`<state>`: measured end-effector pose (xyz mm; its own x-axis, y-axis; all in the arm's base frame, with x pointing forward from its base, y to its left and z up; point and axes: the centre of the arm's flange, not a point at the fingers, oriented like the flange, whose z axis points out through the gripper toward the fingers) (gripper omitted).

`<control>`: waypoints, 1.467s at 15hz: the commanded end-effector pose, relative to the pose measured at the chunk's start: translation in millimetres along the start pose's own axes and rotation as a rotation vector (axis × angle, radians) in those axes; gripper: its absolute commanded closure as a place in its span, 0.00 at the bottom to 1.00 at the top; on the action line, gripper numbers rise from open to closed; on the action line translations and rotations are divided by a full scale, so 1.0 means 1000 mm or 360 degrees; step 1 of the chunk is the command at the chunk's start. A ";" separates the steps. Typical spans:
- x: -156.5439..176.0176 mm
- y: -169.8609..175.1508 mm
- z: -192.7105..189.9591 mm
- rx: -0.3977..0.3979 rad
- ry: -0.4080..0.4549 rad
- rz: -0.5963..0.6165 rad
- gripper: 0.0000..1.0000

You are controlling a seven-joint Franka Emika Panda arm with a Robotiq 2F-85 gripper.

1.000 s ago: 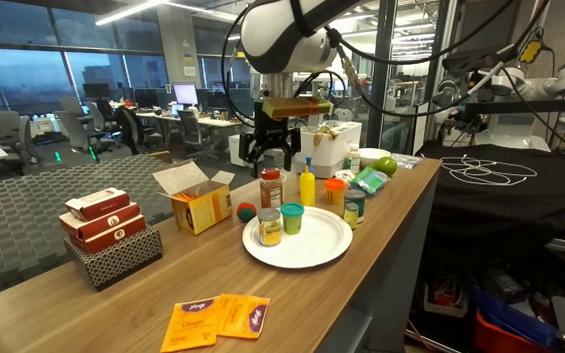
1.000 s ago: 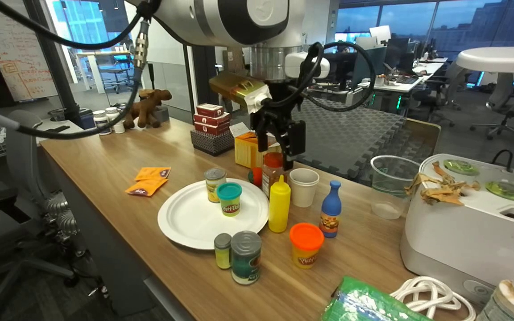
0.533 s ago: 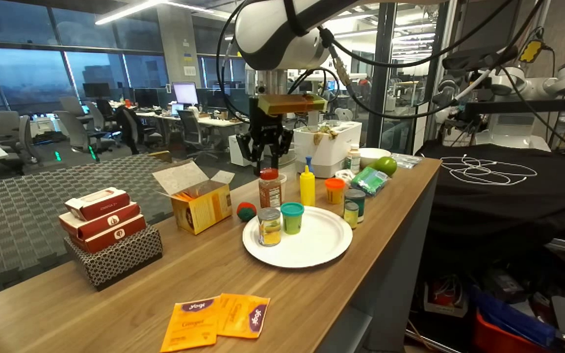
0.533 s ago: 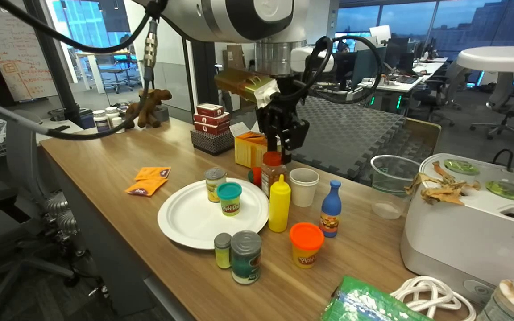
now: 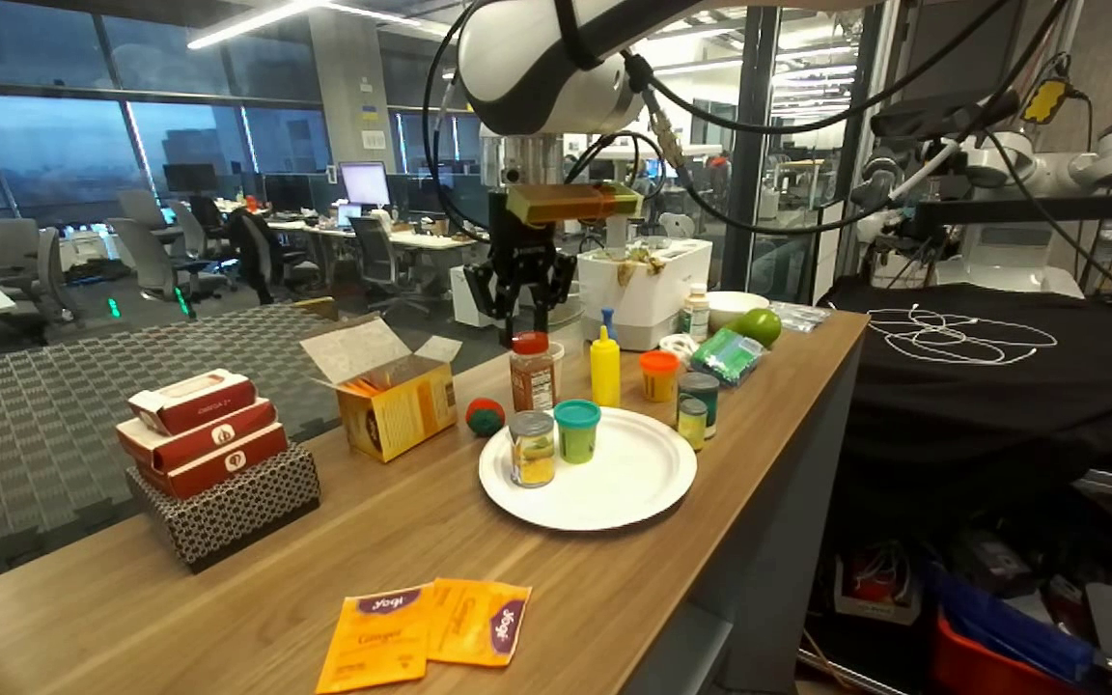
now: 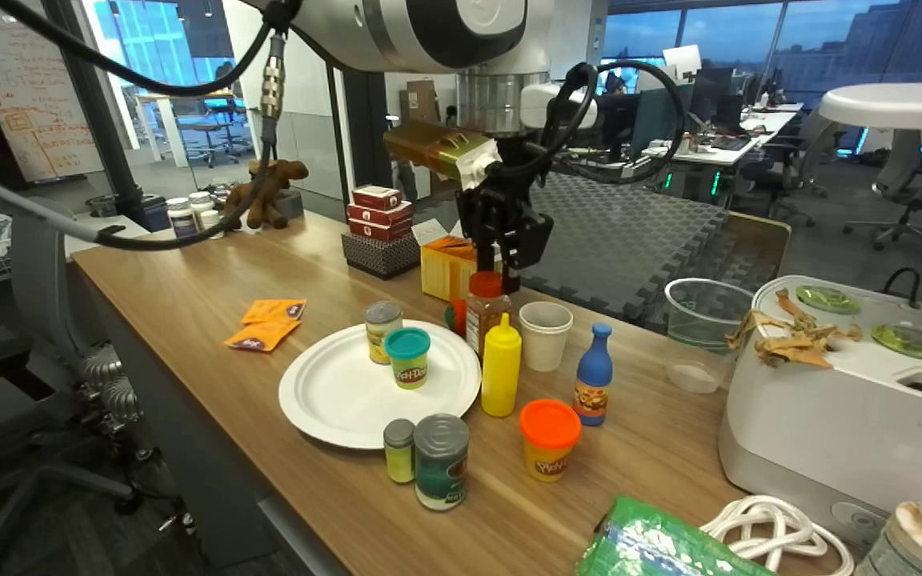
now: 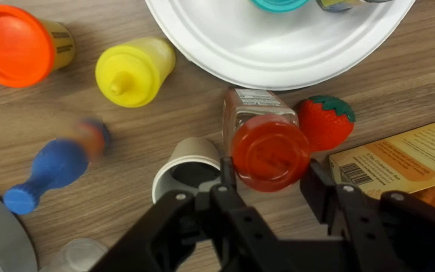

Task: Put the containers and strawberry plush toy on the white plate

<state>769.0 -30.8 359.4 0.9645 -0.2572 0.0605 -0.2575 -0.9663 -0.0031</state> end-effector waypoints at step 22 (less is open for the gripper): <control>-0.034 -0.020 -0.096 -0.0117 -0.0038 0.0072 0.77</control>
<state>762.2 -7.8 434.1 0.9585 -0.2843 0.0225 -0.2851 -0.9568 0.0568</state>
